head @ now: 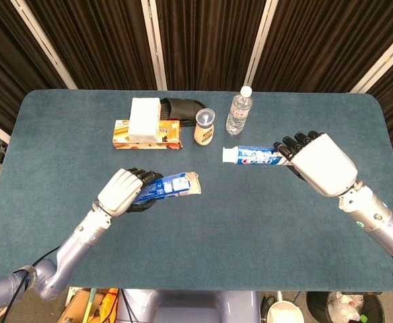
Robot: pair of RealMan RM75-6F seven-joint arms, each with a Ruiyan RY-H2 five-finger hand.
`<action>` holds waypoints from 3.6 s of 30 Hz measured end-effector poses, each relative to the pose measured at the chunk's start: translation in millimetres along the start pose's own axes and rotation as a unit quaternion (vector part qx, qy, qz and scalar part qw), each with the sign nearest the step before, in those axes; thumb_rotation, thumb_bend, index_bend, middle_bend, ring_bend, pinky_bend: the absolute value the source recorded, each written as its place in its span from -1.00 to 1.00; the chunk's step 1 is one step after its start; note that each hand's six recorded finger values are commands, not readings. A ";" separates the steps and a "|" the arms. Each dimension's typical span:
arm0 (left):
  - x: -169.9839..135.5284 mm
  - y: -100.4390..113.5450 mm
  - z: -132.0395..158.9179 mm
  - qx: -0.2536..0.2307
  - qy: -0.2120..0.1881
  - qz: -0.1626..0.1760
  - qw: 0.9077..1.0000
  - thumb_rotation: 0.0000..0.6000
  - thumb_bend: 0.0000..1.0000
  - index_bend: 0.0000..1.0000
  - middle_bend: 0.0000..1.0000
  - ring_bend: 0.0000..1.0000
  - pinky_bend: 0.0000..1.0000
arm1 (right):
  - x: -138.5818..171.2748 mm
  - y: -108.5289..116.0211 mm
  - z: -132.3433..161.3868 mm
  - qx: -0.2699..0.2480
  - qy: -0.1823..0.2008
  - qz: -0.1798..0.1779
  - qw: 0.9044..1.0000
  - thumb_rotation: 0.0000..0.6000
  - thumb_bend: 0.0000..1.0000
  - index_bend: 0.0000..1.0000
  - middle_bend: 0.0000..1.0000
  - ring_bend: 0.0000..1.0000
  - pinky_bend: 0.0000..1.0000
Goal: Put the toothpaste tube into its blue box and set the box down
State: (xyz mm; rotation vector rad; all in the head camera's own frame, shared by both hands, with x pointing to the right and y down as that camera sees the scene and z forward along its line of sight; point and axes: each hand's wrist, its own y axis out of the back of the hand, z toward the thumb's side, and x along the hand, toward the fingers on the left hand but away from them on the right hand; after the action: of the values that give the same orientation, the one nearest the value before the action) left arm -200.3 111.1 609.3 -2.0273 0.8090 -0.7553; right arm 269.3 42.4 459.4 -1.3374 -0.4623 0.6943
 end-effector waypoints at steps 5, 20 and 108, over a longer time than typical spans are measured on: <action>0.7 0.6 5.0 -0.004 0.000 -0.004 1.000 1.00 -0.15 -0.24 0.06 0.04 0.10 | 1.5 7.4 8.4 0.056 0.063 -0.029 0.996 1.00 0.10 1.00 0.69 0.54 0.65; 5.3 6.0 24.5 -0.013 -0.018 -0.002 1.000 1.00 -0.15 -0.24 0.06 0.04 0.10 | 3.3 -8.5 27.0 0.115 0.131 -0.051 0.983 1.00 0.10 1.00 0.69 0.54 0.65; 79.5 3.3 116.0 -0.139 0.032 0.051 0.988 1.00 -0.15 -0.26 0.06 0.04 0.15 | 27.6 -1.0 25.4 0.104 0.050 -0.166 0.979 1.00 0.07 -0.39 -0.08 -0.42 -0.51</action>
State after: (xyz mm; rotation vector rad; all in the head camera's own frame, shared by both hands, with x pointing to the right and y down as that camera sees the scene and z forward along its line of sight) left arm -66.5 102.4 566.8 -2.1952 1.0976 -0.6829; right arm 272.3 79.7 463.0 -1.0610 -0.5025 0.3851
